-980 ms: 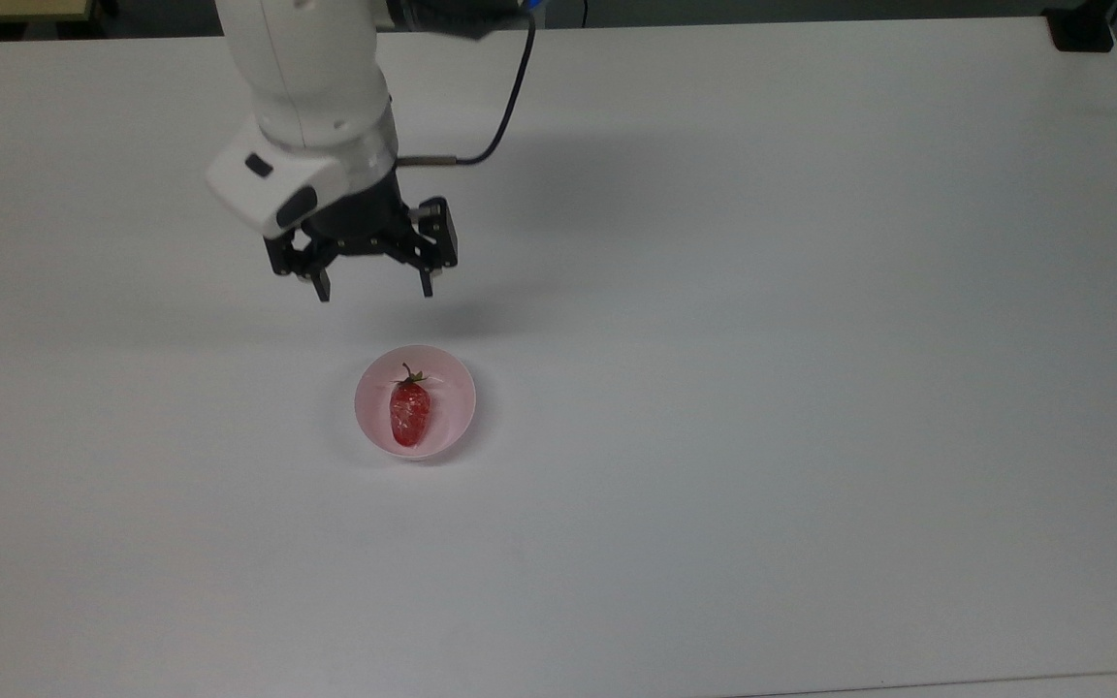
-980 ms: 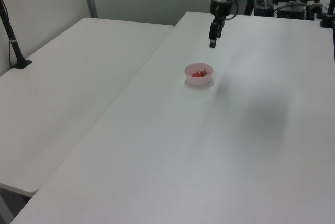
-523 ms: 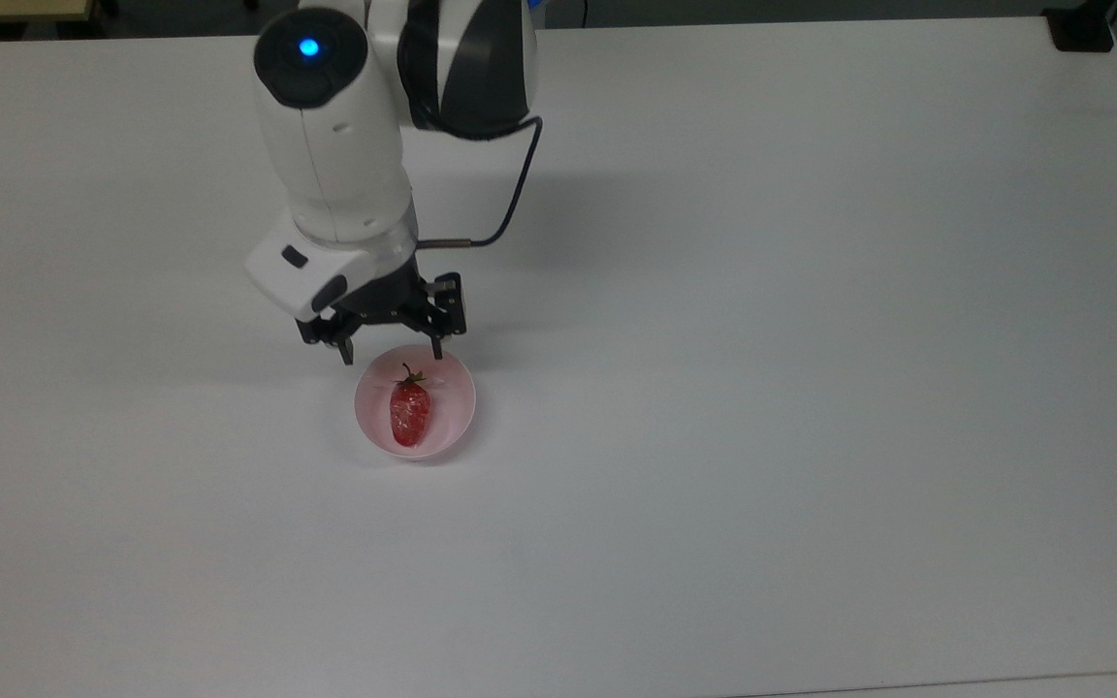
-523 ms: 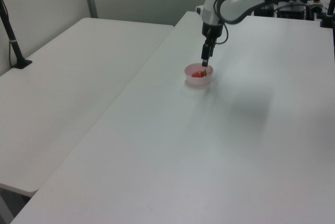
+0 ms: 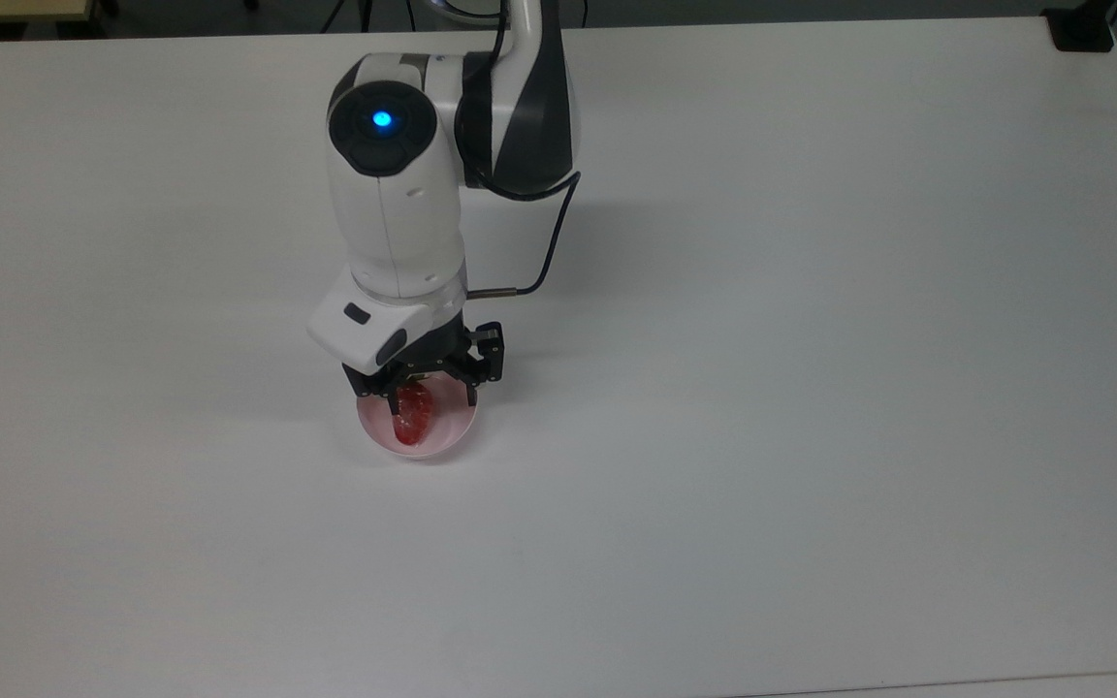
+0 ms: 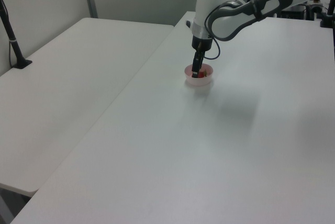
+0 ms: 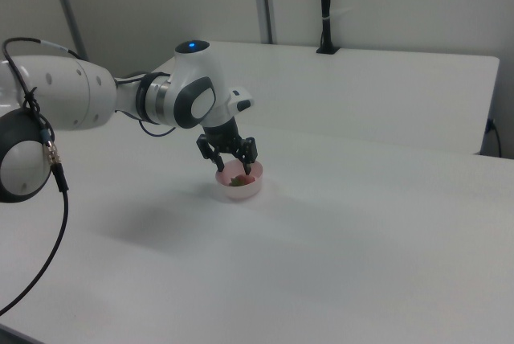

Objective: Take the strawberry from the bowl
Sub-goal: 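Lower the gripper into the bowl and close it on the strawberry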

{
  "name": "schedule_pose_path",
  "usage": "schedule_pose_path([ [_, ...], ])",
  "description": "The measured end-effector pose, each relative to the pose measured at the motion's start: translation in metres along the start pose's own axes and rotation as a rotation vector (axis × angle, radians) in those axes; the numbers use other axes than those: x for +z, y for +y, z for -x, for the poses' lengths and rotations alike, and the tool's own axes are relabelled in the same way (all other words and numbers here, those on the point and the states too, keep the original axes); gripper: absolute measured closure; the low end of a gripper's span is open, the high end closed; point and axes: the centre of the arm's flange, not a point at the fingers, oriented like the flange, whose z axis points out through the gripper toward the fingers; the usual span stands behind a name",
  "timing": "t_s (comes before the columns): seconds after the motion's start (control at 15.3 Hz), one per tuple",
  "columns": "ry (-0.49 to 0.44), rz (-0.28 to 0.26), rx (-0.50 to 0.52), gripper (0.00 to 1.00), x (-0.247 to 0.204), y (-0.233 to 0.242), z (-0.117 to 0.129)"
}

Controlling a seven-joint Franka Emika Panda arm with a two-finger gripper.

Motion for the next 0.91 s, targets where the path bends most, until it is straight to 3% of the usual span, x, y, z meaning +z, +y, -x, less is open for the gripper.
schedule_pose_path([
  [0.26, -0.026, 0.046, -0.051, 0.28, 0.014, 0.001, 0.001],
  [0.72, -0.045, 0.074, -0.129, 0.33, 0.021, 0.021, 0.006],
  [0.85, -0.048, 0.075, -0.138, 0.49, 0.022, 0.021, 0.007],
  [0.91, -0.050, 0.078, -0.142, 0.51, 0.023, 0.020, 0.007],
])
